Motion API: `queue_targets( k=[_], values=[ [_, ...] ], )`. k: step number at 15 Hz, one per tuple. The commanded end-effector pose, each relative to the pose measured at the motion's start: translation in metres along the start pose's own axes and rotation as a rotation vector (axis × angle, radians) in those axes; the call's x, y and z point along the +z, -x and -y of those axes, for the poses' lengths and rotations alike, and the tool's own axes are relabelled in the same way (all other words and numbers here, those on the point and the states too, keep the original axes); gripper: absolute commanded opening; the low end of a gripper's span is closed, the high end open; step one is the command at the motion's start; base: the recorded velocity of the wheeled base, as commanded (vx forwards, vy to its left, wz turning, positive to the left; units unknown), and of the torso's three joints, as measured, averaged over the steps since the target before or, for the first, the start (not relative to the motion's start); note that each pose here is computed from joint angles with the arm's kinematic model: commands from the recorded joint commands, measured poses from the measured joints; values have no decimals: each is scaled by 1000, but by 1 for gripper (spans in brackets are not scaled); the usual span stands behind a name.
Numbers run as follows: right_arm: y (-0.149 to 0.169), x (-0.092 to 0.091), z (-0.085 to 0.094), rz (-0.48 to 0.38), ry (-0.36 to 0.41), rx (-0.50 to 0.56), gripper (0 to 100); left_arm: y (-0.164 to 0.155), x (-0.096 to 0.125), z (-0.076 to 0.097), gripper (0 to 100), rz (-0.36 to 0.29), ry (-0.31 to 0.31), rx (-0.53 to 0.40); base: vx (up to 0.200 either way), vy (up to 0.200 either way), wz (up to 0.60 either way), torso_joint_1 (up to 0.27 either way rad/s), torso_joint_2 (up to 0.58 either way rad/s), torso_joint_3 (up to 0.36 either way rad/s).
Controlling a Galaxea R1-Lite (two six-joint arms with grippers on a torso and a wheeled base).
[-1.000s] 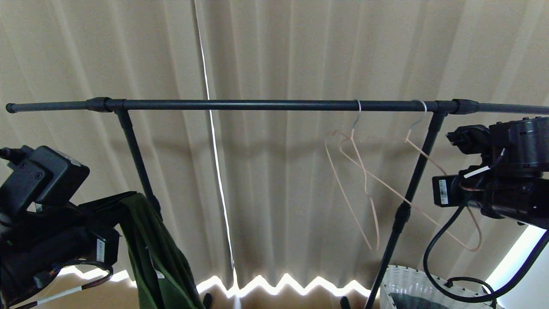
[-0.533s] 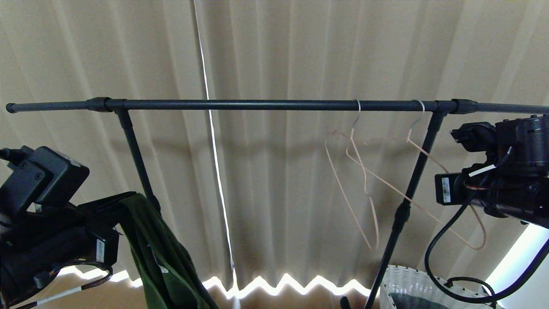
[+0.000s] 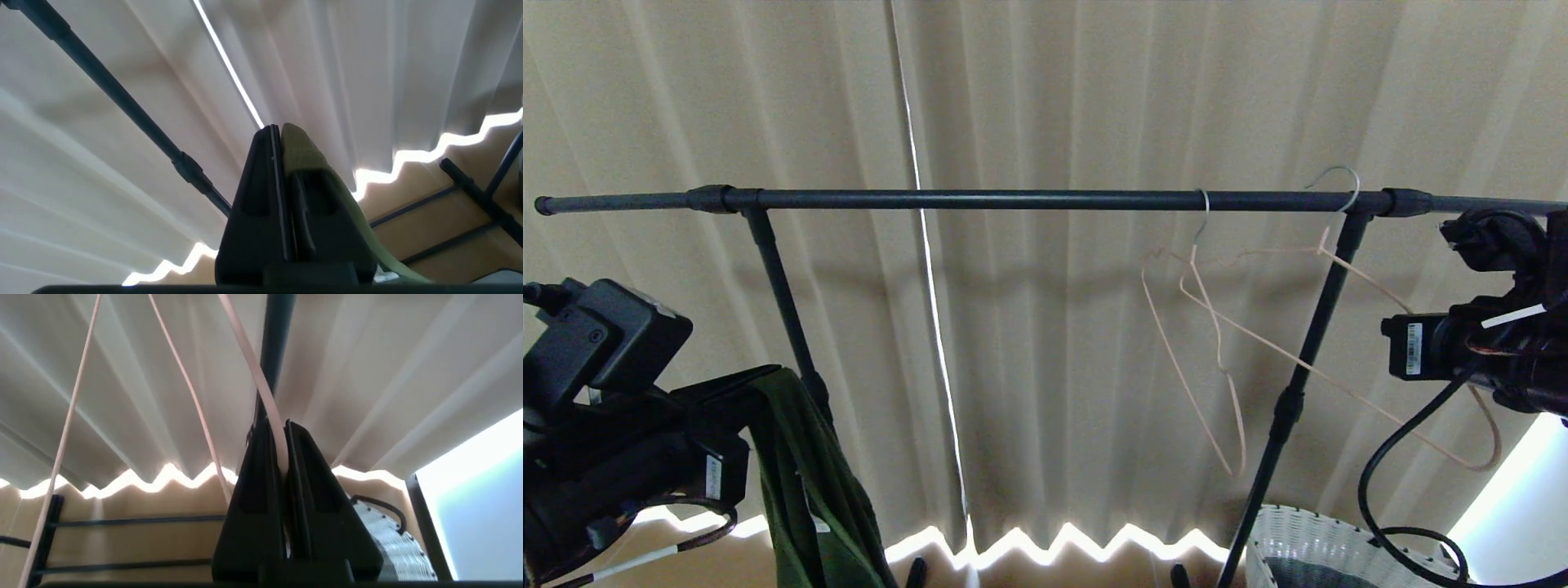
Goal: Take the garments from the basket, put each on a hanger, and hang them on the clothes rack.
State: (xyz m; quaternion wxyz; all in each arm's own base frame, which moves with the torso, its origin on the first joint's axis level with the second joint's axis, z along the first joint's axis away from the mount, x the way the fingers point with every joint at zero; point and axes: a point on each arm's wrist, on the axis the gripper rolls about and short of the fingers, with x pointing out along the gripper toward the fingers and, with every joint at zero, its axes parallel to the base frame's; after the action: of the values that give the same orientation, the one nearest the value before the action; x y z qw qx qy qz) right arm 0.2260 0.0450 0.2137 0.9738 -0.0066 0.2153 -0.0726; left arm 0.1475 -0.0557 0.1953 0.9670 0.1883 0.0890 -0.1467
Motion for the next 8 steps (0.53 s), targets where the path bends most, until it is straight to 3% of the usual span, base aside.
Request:
queue_targets(
  k=[1, 3, 6, 8],
  values=[
    [18, -2, 7, 36, -14, 5, 0, 1, 0, -1, 0, 4, 3, 4, 0, 0, 0, 0, 0, 0],
    [32, -2, 12, 69, -26, 11, 0, 0, 0, 0, 0, 3, -2, 2, 0, 0, 0, 0, 0, 0],
    [50, -17, 20, 77, -26, 15, 0, 0, 1, -1, 0, 3, -1, 8, 0, 0, 0, 0, 0, 0],
    [57, -26, 24, 74, -23, 16, 0, 1, 1, -1, 0, 5, -3, 7, -200, 0, 0, 5, 2, 0]
  ],
)
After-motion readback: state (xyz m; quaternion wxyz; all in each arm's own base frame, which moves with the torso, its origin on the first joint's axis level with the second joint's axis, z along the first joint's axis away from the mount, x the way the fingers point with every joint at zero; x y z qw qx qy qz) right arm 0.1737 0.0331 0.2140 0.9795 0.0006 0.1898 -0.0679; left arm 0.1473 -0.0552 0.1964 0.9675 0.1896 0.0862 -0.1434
